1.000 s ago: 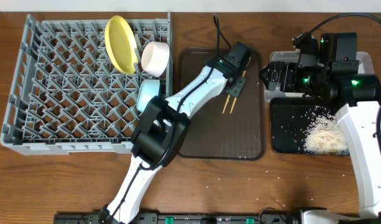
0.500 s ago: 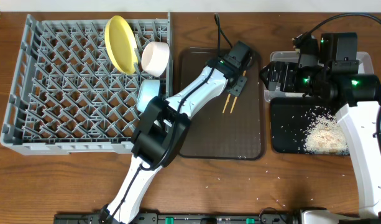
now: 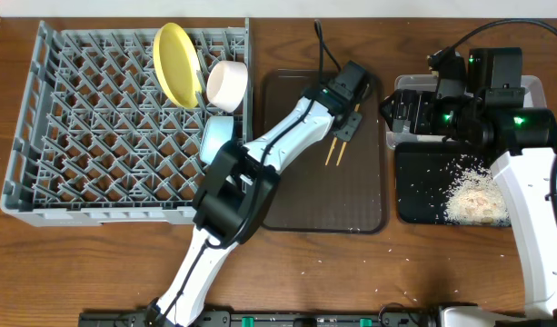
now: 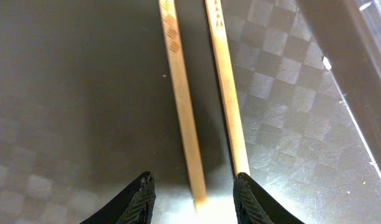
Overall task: Sort waste into correct bins and load items into the dishwasher
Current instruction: 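Carry the chopstick with the left gripper toward the dish rack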
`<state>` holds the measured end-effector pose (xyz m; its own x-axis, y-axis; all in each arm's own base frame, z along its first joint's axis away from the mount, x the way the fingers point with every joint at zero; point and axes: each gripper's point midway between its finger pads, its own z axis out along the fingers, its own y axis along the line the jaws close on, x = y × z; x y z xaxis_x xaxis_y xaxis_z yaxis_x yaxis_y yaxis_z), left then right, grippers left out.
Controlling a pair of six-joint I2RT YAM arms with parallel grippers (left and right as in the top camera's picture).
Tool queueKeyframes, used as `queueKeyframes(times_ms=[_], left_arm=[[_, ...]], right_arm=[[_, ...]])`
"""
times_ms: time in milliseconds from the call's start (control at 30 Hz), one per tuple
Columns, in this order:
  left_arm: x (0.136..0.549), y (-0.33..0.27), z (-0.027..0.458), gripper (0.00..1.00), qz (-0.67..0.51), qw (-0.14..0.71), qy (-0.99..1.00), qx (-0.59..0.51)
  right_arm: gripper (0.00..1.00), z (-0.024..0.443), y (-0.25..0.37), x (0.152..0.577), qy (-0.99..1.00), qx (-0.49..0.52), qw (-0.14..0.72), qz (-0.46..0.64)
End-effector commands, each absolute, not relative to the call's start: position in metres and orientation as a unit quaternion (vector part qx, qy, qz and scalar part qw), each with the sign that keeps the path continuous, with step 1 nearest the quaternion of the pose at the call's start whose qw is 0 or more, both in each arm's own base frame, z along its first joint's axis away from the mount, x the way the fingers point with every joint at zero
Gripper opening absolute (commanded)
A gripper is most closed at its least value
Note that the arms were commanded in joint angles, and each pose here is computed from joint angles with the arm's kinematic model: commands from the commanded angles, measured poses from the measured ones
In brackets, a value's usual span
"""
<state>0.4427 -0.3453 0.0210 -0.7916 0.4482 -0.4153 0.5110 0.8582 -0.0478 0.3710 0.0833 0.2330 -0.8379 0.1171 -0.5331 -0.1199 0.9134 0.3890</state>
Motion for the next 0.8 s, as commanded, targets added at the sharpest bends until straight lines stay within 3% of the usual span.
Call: queueKeyframes(times_ms=[0,167,400,600,767], left_arm=[[0.435,-0.344,-0.007,0.43,-0.063,0.176,0.946,0.266],[0.435,-0.343,-0.008,0.43,-0.062,0.176,0.946,0.266],[0.431,-0.34,-0.01,0.09,-0.058,0.166,0.948,0.266],[0.434,-0.329,-0.004,0.08,-0.032,0.17,0.951,0.256],[0.438,-0.313,0.032,0.07,-0.039,0.176,0.961,0.21]], right_arm=[[0.99,0.234,0.087,0.371,0.935,-0.006,0.284,0.212],[0.99,0.234,0.087,0.371,0.935,-0.007,0.284,0.212],[0.99,0.234,0.087,0.371,0.935,-0.007,0.284,0.212],[0.99,0.234,0.087,0.371,0.935,-0.006,0.284,0.212],[0.99,0.234,0.087,0.371,0.935,-0.007,0.284,0.212]])
